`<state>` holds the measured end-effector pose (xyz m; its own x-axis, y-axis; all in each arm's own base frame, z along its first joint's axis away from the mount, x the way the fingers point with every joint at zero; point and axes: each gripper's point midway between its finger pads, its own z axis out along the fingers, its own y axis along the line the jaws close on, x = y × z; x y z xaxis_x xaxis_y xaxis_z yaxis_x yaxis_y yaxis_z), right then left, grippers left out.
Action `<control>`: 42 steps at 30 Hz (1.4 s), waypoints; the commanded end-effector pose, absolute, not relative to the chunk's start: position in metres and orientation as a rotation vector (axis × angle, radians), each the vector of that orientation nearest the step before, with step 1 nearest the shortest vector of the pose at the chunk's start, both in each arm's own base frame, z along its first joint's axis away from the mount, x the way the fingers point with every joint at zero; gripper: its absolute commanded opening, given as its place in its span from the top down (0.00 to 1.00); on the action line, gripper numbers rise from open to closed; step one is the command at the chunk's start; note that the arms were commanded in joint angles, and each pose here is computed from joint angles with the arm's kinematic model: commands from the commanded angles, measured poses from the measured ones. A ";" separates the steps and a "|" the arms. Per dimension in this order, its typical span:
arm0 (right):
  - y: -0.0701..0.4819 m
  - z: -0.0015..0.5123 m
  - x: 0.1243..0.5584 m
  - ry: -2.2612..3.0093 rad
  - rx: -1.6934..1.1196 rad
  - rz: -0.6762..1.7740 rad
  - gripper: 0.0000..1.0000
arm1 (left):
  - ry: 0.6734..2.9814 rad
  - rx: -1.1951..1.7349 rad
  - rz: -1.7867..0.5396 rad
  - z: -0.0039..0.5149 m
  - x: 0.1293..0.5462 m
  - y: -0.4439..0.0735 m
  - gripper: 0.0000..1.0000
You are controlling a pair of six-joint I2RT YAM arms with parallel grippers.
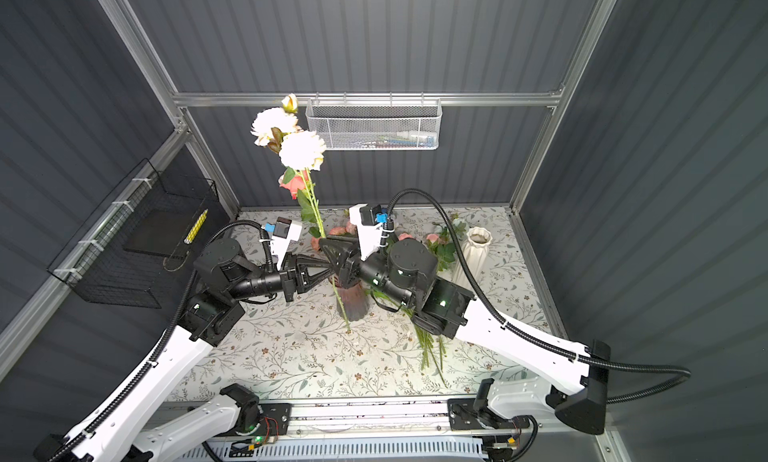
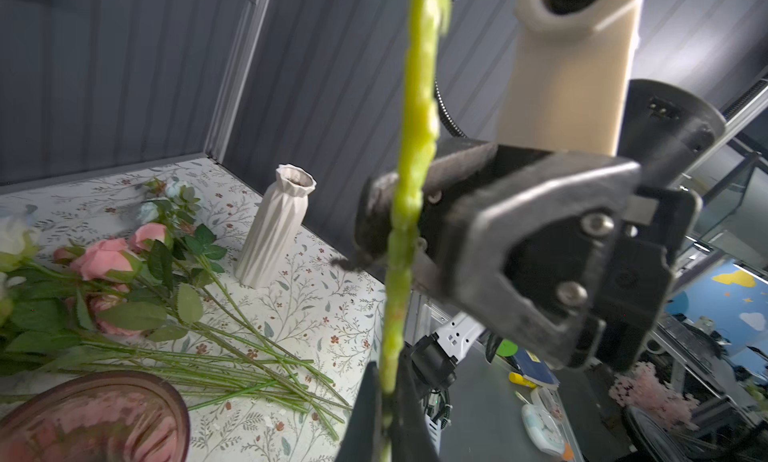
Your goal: Arrange the flowers into the vase
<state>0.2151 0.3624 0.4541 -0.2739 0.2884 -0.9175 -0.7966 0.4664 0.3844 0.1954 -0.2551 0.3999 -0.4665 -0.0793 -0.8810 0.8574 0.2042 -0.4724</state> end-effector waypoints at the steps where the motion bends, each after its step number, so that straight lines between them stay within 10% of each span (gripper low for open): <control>1: 0.331 0.472 0.210 1.435 -0.401 1.083 0.61 | 1.554 0.708 -1.209 0.425 0.207 -0.243 1.00; 14: 0.231 0.479 0.194 1.370 -0.257 0.892 0.59 | 1.421 0.488 -0.855 0.461 0.289 -0.227 1.00; 29: 0.216 0.442 0.200 1.453 -0.228 0.794 0.51 | 1.706 0.396 -0.876 0.348 0.307 -0.241 0.99; 34: 0.218 0.429 0.206 1.499 -0.227 0.775 0.42 | 1.792 0.307 -0.842 0.332 0.303 -0.230 0.44; 42: 0.218 0.404 0.215 1.592 -0.223 0.740 0.35 | 1.720 0.233 -0.900 0.366 0.280 -0.212 0.13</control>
<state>0.2101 0.2193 0.4197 -0.1433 0.2972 -0.9440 -0.5738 0.7522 0.3239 0.2888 -0.2195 0.3546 -0.3593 -0.2377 -0.9024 0.5822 0.6987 -0.4158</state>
